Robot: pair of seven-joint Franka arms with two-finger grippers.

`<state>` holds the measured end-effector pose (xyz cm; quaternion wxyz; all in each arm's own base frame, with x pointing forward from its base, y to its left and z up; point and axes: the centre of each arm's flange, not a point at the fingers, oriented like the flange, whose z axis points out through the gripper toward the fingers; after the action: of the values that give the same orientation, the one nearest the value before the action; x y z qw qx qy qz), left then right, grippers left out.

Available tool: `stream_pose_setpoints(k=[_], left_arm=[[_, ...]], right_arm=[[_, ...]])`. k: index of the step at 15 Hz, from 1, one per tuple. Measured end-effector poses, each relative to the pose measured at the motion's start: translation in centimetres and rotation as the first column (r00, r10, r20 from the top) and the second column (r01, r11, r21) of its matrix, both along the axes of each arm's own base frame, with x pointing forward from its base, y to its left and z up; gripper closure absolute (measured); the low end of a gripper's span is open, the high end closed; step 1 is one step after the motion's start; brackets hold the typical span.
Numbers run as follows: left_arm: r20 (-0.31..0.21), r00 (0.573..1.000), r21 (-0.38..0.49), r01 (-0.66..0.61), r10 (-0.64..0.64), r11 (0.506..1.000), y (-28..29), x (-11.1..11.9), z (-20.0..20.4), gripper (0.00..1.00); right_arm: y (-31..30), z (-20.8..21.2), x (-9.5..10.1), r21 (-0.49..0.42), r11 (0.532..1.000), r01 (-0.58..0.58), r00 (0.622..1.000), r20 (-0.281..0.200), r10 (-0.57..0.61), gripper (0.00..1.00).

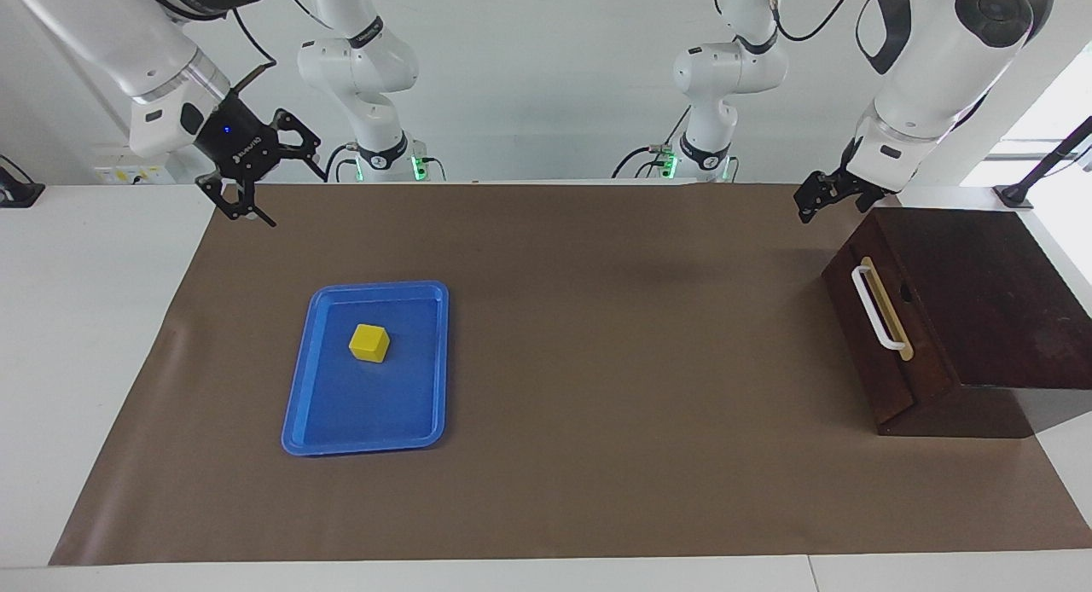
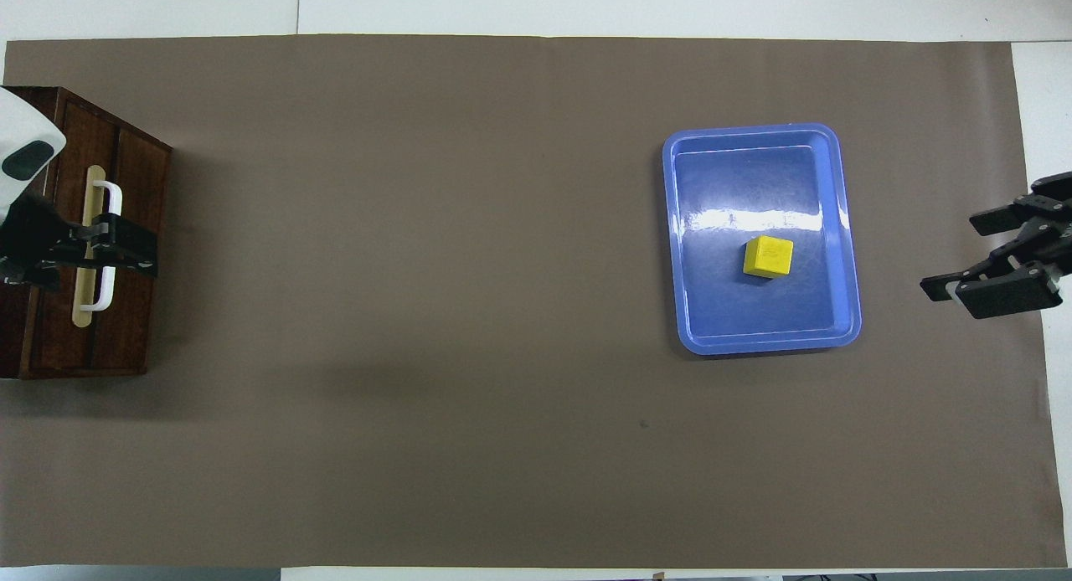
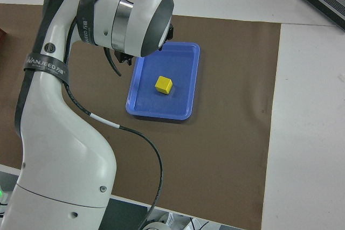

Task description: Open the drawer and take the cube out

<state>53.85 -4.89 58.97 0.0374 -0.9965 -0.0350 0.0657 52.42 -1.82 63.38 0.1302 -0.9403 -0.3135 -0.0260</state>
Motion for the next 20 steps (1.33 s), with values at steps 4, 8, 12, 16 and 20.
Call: stream_pose_setpoints(k=[4, 8, 12, 16, 20], left_arm=[[0.015, 1.0, -0.005, 0.027, -0.027, 1.0, 0.1, 0.1, 0.3, 0.0], [0.027, 0.997, -0.011, 0.075, -0.074, 0.997, 0.3, 0.3, 0.5, 0.0], [0.031, 0.994, -0.023, 0.105, -0.104, 0.994, 0.2, 0.4, 0.5, 0.0], [0.049, 0.992, -0.031, 0.114, -0.113, 0.993, 0.1, 0.6, 0.6, 0.0], [0.064, 0.991, -0.031, 0.12, -0.118, 0.992, -0.1, 0.7, 0.8, 0.0]], right_arm=[[0.0, 1.6, -0.5, -0.19, 0.959, 0.209, 0.976, -0.023, -0.217, 0.0], [-0.4, 1.7, -0.8, -0.23, 0.905, 0.357, 0.925, -0.046, -0.377, 0.0], [-0.5, 2.6, -2.7, -0.288, 0.818, 0.498, 0.828, -0.122, -0.548, 0.0], [-0.9, 4.1, -4.6, -0.365, 0.751, 0.55, 0.783, -0.088, -0.616, 0.0], [-1.6, 3.1, -2.7, -0.319, 0.74, 0.592, 0.782, 0.005, -0.623, 0.0]])
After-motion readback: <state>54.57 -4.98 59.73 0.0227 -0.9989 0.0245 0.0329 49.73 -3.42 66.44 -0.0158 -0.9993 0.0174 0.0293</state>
